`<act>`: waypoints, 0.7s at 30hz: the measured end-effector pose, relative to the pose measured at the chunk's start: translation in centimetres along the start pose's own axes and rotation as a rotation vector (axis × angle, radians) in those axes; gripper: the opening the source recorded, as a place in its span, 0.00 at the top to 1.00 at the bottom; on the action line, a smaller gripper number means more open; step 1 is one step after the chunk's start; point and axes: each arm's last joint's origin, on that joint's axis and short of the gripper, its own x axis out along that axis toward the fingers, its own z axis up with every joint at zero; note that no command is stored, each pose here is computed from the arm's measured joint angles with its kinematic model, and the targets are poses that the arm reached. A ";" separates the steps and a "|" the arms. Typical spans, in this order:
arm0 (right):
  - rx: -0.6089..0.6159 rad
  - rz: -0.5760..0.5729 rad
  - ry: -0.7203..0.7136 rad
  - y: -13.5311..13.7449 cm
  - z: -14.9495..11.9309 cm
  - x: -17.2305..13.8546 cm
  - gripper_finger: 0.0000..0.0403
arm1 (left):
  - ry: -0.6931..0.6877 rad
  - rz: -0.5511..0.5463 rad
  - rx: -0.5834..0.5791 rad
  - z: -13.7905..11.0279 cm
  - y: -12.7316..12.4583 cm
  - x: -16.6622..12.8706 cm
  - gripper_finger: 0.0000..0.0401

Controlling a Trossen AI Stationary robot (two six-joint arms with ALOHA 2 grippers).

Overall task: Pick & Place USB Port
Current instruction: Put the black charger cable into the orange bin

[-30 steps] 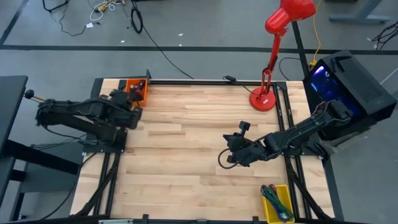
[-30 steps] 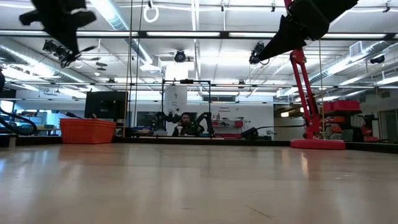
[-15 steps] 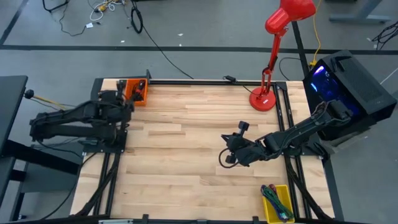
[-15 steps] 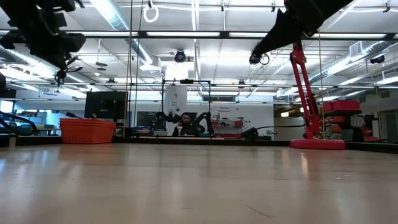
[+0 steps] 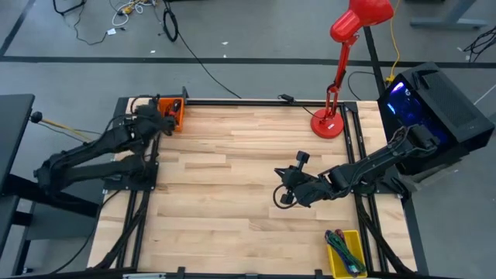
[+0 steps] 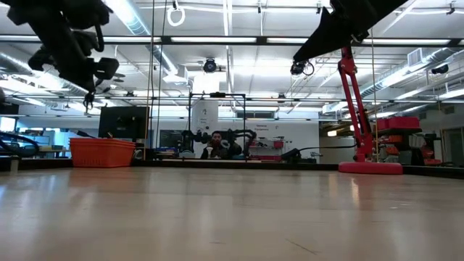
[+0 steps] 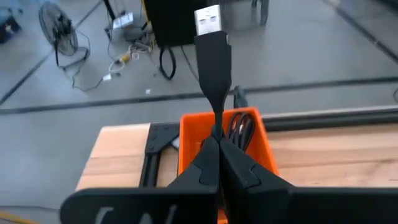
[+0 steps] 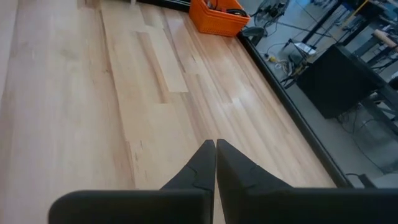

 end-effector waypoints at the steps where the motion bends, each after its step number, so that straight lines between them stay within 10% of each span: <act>1: 0.000 0.009 0.002 0.0 0.0 0.0 0.96 | 0.012 0.003 0.003 -0.1 0.1 0.4 1.00; 21: 0.004 0.034 0.006 0.1 0.0 0.0 0.96 | 0.055 -0.016 -0.029 -2.5 1.9 6.4 1.00</act>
